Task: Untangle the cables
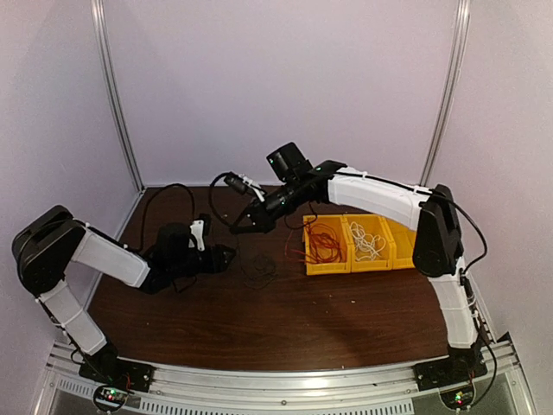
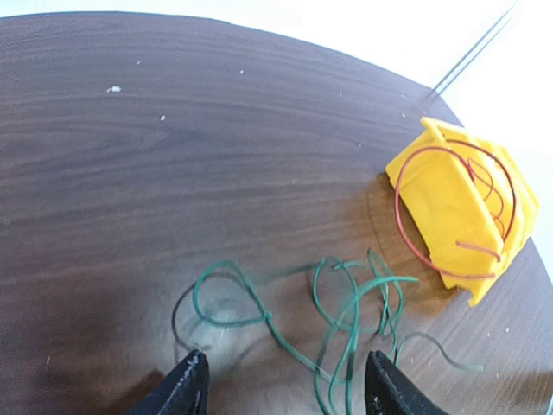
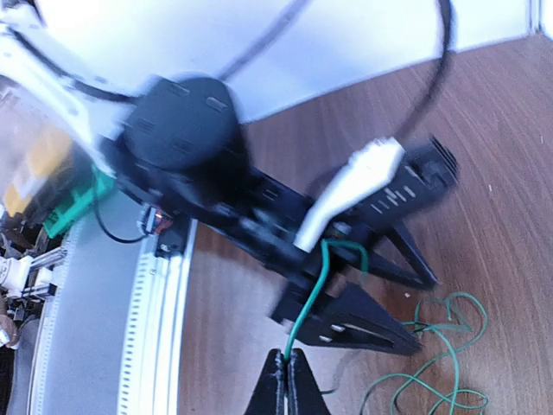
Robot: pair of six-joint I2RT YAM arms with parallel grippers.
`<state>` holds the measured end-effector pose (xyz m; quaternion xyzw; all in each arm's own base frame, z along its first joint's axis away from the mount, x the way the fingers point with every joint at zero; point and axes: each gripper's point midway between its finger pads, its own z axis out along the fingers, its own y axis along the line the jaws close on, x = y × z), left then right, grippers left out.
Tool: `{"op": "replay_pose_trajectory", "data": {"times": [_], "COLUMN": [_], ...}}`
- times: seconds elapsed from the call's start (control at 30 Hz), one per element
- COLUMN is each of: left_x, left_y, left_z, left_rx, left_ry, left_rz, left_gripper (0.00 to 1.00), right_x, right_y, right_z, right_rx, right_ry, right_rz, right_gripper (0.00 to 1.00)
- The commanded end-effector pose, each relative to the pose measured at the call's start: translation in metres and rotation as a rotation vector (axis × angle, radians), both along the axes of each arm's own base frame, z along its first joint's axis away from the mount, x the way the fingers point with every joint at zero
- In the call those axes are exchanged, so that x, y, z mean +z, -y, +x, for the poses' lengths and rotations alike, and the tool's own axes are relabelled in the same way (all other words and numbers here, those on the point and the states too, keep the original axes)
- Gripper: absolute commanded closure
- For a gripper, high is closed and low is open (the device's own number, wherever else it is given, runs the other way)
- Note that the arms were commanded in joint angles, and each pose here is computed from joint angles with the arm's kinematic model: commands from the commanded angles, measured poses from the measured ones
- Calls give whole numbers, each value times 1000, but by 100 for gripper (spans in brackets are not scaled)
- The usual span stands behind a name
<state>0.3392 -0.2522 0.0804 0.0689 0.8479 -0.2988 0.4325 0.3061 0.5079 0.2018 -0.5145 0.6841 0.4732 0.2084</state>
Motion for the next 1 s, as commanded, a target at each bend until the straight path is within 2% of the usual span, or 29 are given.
{"op": "replay_pose_trajectory", "data": {"times": [0.0,0.17,0.4,0.57,0.77,0.97], "left_x": [31,30,2,-24,-10,17], "left_y": [30,62,76,68,62,60], "left_z": [26,48,63,60,52,50], "left_rx": [-64,-125,-120,-84,-86,-91], "left_ry": [140,141,68,2,24,72], "left_rz": [-125,-220,-244,-191,-213,-214], "left_gripper": [37,42,52,51,48,46], "right_x": [127,204,303,338,351,304], "right_y": [15,38,84,130,207,265], "right_z": [-42,-62,-88,-65,-8,30], "right_rx": [132,151,122,-2,-269,-451], "right_ry": [81,225,520,654,764,784], "right_rz": [239,343,474,484,393,221], "right_gripper": [100,100,100,100,100,100]}}
